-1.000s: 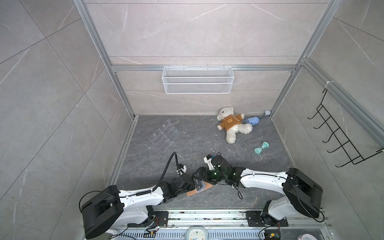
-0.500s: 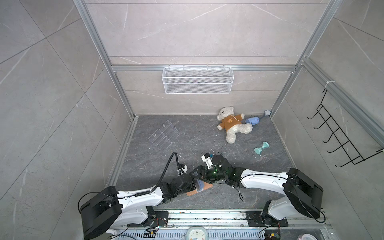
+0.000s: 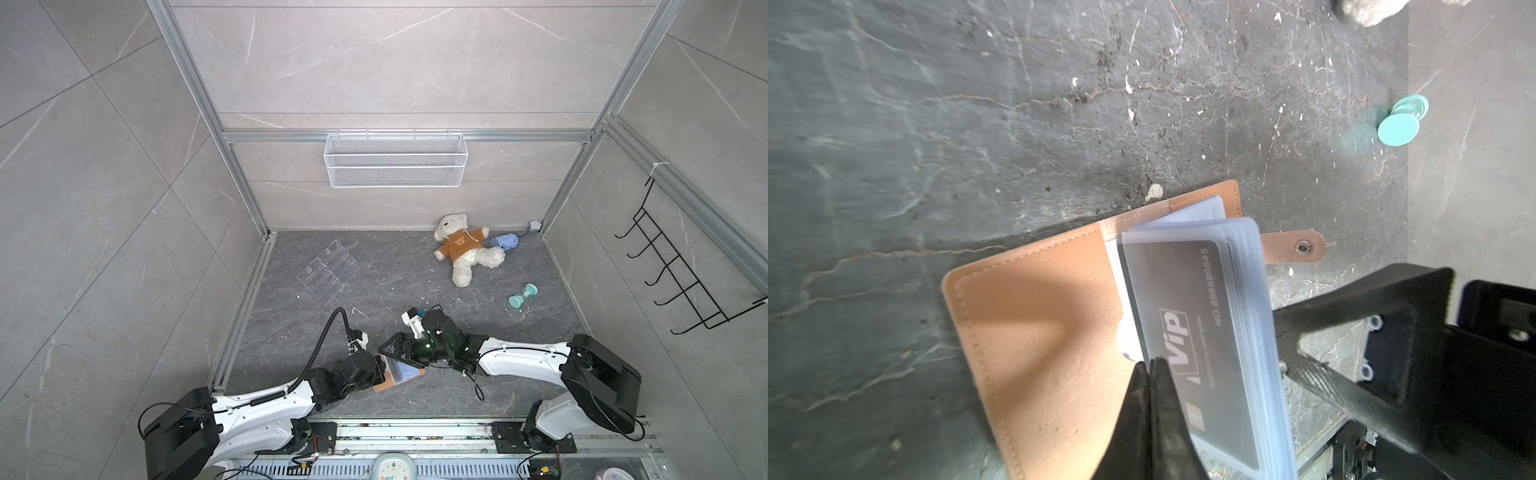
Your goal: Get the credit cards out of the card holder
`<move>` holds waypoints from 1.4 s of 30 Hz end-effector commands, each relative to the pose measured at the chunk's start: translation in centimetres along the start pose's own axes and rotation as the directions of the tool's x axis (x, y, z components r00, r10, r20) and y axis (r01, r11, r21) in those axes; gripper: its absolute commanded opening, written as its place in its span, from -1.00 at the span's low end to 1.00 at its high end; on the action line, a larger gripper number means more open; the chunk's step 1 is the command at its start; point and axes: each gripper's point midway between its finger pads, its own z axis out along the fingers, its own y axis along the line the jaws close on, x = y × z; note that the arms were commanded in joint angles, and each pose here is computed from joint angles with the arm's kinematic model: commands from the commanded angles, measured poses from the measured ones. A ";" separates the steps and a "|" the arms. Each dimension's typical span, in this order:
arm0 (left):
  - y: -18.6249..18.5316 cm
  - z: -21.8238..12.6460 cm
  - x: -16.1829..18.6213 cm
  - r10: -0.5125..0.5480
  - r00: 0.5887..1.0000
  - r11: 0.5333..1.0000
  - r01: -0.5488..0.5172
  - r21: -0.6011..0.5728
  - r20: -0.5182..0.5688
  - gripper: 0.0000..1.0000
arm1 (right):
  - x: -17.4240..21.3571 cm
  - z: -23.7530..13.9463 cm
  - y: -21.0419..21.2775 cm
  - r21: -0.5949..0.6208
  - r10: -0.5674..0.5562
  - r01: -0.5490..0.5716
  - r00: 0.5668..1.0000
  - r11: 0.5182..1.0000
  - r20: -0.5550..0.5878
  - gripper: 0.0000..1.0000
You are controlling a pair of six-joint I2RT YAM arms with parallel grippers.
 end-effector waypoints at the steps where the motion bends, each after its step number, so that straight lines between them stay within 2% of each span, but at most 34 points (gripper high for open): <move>1: 1.1 -0.7 -0.2 -0.008 1.000 0.999 0.009 -0.037 0.020 -1.00 | 0.3 0.6 -0.8 0.035 -0.009 0.009 1.000 0.999 -0.021 0.66; 6: 1.7 -1.0 0.1 -0.012 1.000 0.999 0.012 -0.045 0.007 -1.00 | 0.1 0.5 -0.9 0.052 -0.011 0.012 1.000 0.999 -0.012 0.65; 15: 1.0 0.0 0.7 0.000 1.000 0.999 -0.001 -0.035 -0.027 -1.00 | -1.3 -2.3 -4.3 0.301 -0.103 0.094 0.995 0.949 0.014 0.68; 21: 1.8 0.5 1.2 -0.004 0.999 0.998 0.001 -0.060 -0.040 -1.00 | -1.1 -2.1 -6.3 0.370 -0.110 0.111 0.994 0.922 -0.026 0.69; 32: 3.2 0.7 1.6 -0.006 0.999 0.995 0.001 -0.096 -0.046 -1.00 | -0.6 -1.2 -8.6 0.411 -0.088 0.101 0.995 0.906 -0.048 0.69; 38: 4.0 1.0 2.4 -0.011 0.997 0.991 0.001 -0.131 -0.077 -1.00 | -0.1 -0.7 -9.1 0.397 -0.062 0.080 0.996 0.915 -0.060 0.69; 42: 4.9 1.4 3.2 -0.013 0.994 0.986 -0.005 -0.168 -0.110 -1.00 | 0.7 0.0 -8.2 0.330 -0.037 0.061 0.996 0.942 -0.077 0.69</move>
